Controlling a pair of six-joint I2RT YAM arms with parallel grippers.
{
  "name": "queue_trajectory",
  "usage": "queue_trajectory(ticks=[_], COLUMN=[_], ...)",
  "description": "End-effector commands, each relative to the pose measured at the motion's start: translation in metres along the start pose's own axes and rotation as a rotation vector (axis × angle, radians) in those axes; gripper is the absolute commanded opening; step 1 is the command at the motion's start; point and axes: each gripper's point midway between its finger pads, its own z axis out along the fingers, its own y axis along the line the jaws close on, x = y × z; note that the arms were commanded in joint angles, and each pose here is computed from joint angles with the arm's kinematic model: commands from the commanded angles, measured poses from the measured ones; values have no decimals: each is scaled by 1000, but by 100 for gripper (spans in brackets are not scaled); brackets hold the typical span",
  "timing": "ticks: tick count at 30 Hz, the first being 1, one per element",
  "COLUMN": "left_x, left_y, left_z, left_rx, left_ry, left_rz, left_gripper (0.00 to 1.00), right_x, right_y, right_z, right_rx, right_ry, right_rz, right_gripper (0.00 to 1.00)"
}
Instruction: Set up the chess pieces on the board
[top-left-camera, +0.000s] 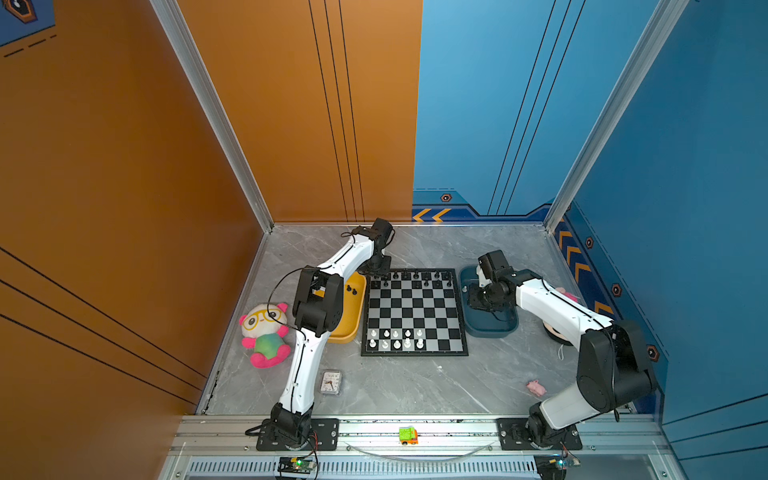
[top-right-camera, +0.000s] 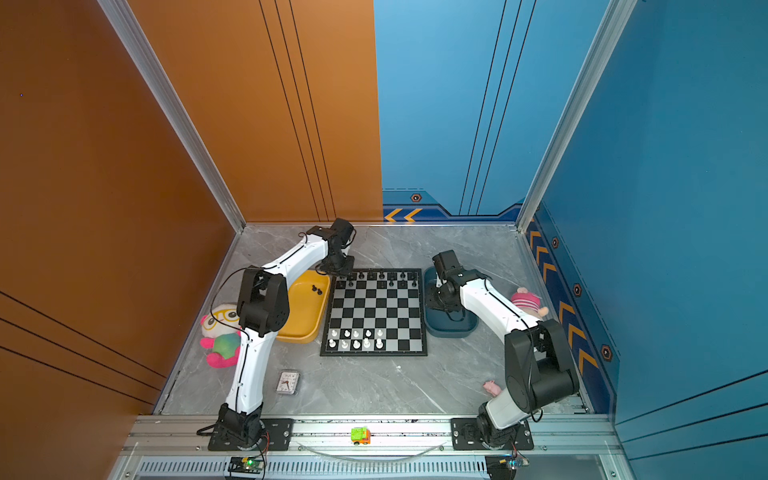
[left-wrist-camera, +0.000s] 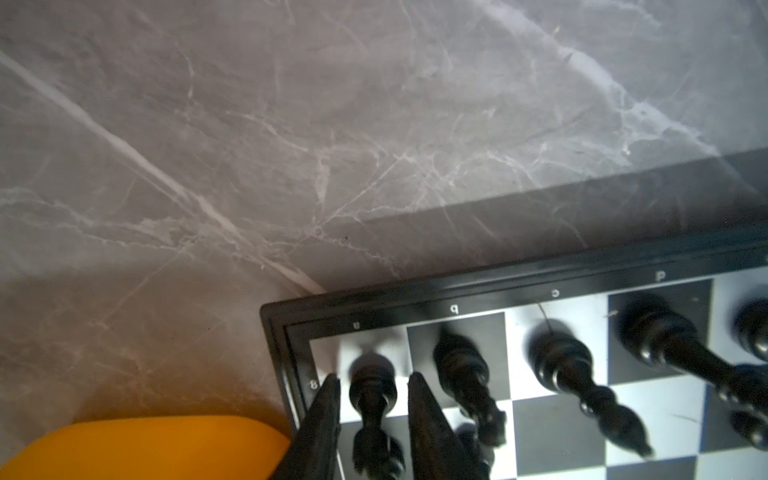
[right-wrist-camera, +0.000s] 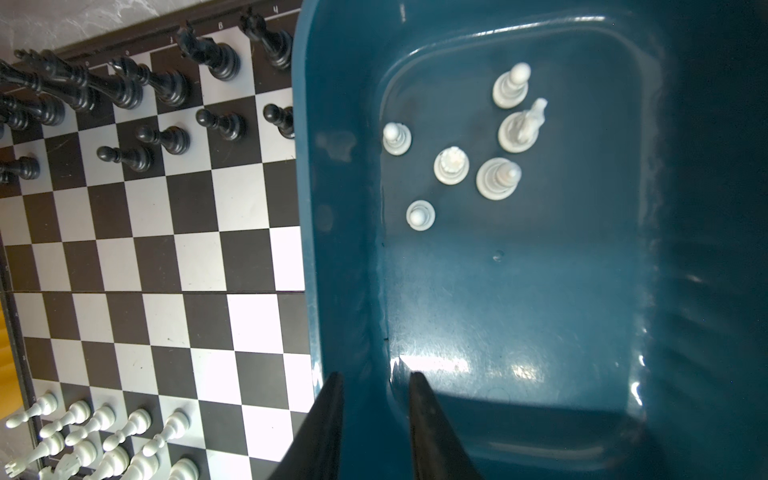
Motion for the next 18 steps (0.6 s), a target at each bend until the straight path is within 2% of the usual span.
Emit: queue_trajectory(ticks=[1, 9, 18], left_x=[-1, -11, -26], left_y=[1, 5, 11], left_z=[-5, -36, -95], left_rx=[7, -7, -9], left_ry=[6, -61, -185], left_rz=[-1, 1, 7], left_gripper=[32, 33, 34], right_x=[2, -2, -8], right_y=[-2, 0, -3], right_z=[4, -6, -22], right_rx=[1, -3, 16], right_ry=[9, -13, -46], right_rz=[21, 16, 8], right_gripper=[30, 30, 30])
